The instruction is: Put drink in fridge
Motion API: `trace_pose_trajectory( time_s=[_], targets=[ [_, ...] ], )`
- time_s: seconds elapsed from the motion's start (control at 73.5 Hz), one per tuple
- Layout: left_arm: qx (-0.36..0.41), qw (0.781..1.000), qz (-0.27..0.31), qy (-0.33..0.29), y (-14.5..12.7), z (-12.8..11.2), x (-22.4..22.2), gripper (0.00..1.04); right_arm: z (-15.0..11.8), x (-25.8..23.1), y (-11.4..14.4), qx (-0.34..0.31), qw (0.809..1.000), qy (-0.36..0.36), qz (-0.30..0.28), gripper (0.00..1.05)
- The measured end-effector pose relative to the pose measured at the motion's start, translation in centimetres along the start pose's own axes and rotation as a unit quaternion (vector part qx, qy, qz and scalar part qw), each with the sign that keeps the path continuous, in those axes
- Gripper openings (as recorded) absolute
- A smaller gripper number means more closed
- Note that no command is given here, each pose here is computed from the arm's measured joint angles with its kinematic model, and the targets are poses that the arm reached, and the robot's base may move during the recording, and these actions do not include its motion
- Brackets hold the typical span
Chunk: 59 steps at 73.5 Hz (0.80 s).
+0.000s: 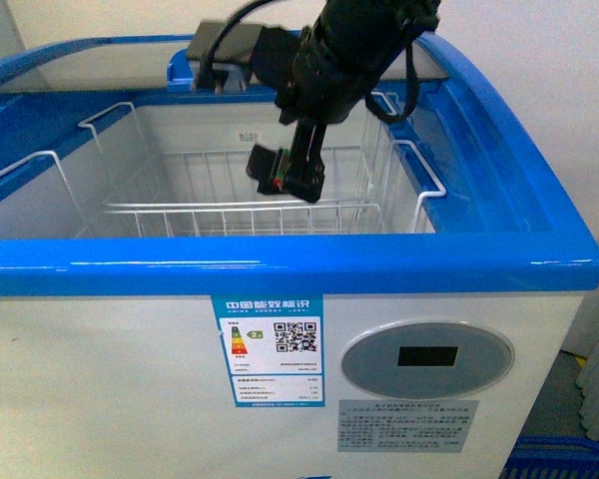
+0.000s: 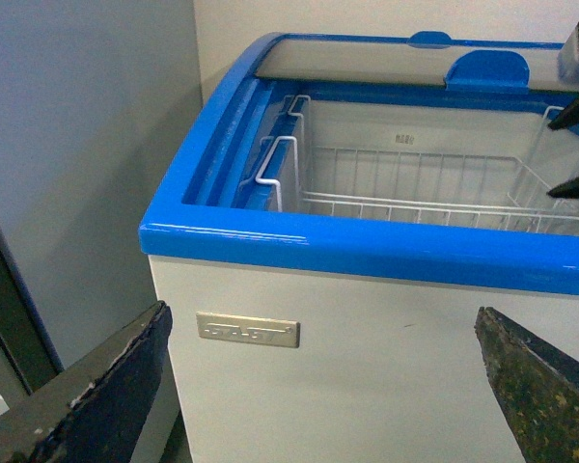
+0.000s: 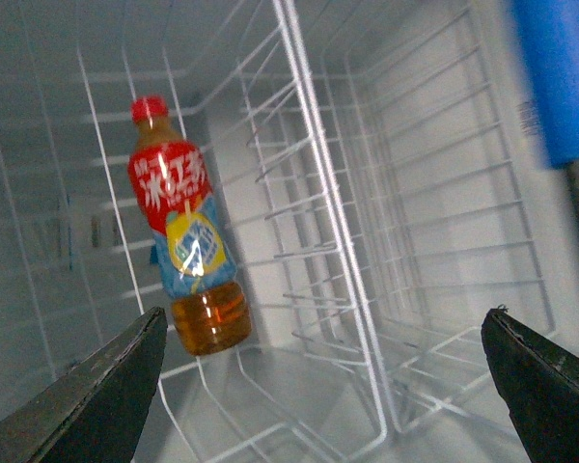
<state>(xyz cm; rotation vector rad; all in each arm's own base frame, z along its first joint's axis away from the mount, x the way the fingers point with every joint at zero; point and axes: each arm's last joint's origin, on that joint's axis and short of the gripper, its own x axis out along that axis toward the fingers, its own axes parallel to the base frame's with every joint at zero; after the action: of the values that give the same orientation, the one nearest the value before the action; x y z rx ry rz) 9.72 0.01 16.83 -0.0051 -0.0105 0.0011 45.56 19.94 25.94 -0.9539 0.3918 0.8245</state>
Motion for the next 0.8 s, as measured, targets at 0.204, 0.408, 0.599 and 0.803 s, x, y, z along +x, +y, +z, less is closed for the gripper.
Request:
trace_pose_trajectory(
  time_s=[0.204, 0.408, 0.599, 0.803],
  targets=[
    [0.0, 1.0, 0.0, 0.0, 0.0, 0.0, 0.0, 0.97, 0.9, -9.1, -2.4, 0.131, 0.984, -0.098, -0.065, 0.98],
    [0.0, 1.0, 0.0, 0.0, 0.0, 0.0, 0.0, 0.97, -2.2, -19.2, -3.2, 0.322, 0.903, -0.114, -0.259, 0.98],
    [0.0, 1.0, 0.0, 0.0, 0.0, 0.0, 0.0, 0.97, -5.7, -26.4, 3.3, 0.42, 0.831, -0.084, -0.356, 0.98],
    [0.0, 1.0, 0.0, 0.0, 0.0, 0.0, 0.0, 0.97, -8.9, -33.3, 16.9, 0.484, 0.768, -0.039, -0.417, 0.98]
  ],
)
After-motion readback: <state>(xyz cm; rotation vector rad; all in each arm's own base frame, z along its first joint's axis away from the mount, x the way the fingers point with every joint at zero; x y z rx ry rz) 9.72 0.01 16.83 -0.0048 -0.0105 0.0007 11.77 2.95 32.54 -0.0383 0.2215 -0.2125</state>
